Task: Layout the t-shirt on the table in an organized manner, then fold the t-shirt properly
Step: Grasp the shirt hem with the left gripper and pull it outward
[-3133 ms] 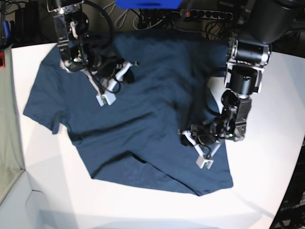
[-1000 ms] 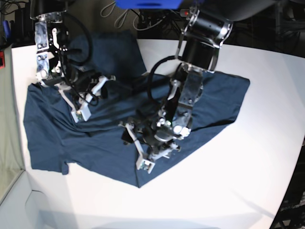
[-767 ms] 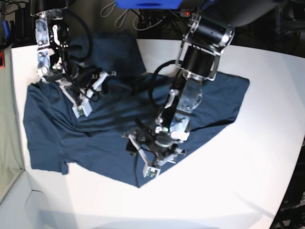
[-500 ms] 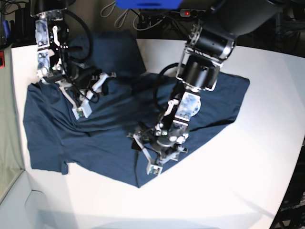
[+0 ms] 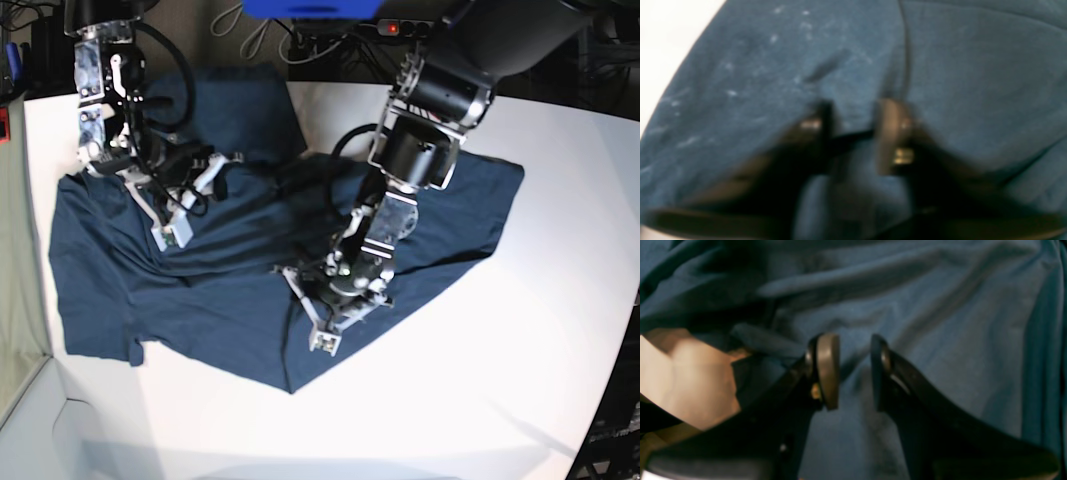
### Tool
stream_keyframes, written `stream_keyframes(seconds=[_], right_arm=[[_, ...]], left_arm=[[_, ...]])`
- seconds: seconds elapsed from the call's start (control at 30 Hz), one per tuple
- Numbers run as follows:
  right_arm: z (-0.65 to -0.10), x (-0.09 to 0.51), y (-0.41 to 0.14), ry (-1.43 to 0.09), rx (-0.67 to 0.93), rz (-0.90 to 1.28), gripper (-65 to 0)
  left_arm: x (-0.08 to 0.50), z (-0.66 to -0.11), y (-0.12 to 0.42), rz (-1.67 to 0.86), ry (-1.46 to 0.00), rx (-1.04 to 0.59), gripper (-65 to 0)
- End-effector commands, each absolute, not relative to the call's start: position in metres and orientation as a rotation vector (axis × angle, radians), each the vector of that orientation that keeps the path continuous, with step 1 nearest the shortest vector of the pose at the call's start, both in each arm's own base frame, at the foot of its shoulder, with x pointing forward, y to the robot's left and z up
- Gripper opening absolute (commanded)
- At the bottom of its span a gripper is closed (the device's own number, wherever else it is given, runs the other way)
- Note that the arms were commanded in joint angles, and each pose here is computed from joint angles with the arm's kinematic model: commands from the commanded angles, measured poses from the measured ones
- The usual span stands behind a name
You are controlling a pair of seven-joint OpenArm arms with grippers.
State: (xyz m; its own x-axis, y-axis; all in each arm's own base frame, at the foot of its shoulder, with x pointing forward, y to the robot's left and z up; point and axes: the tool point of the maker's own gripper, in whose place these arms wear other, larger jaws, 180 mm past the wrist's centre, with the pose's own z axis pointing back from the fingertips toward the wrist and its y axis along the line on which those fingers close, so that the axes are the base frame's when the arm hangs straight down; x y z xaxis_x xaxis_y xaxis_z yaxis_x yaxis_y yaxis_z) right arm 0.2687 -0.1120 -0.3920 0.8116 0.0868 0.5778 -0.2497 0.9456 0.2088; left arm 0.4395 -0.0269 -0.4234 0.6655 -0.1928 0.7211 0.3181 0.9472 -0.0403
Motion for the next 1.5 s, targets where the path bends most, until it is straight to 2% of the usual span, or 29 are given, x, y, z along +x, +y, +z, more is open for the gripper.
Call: stream_keyframes(seconds=[0.0,0.07,0.13,0.17,0.3,0.5,0.63,0.8,1.1,1.37,1.4,1.47], right_arm=[[-0.38,0.279,-0.112,-0.65,0.286,0.183,-47.7],[-0.38,0.279,-0.112,-0.65,0.287,0.182,-47.7],[-0.38,0.279,-0.112,-0.65,0.287,0.182,-47.7],[-0.381,0.279,-0.111,-0.648,0.288,0.183,-47.7],[-0.381,0.279,-0.113,-0.649,0.282,0.185,-47.7],[-0.381,0.28,-0.114,-0.65,0.279,0.186,-47.7],[-0.381,0.28,-0.112,-0.651,0.285,0.183,-47.7],[-0.383,0.276,-0.103,-0.64,0.298,0.208,-47.7],[-0.397,0.252,-0.087,-0.577,0.327,0.243,-47.7],[-0.407,0.237,-0.091,-0.54,0.322,0.232,-47.7],[-0.408,0.235,-0.091,-0.535,0.323,0.231,-47.7],[-0.409,0.233,-0.091,-0.531,0.323,0.231,-47.7]], left_arm=[[0.458,-0.4,-0.033,-0.287,-0.861,-0.177,-62.9],[0.458,-0.4,-0.032,-0.286,-0.861,-0.176,-65.0],[0.46,-0.395,-0.033,-0.285,-0.873,-0.178,-62.0],[0.461,-0.392,-0.034,-0.282,-0.878,-0.182,-64.3],[0.475,-0.346,-0.029,-0.234,-0.991,-0.211,-64.7],[0.49,-0.286,0.06,-0.047,-1.103,-0.149,-64.7],[0.5,-0.275,0.111,-0.001,-1.127,-0.069,-64.7],[0.519,-0.281,0.13,0.011,-1.099,-0.034,-64.7],[0.573,-0.275,0.129,0.016,-1.114,-0.03,-64.7],[0.586,-0.285,0.152,0.038,-1.127,0.008,-64.4],[0.586,-0.285,0.153,0.039,-1.129,0.01,-63.9],[0.586,-0.285,0.154,0.039,-1.132,0.011,-58.9]])
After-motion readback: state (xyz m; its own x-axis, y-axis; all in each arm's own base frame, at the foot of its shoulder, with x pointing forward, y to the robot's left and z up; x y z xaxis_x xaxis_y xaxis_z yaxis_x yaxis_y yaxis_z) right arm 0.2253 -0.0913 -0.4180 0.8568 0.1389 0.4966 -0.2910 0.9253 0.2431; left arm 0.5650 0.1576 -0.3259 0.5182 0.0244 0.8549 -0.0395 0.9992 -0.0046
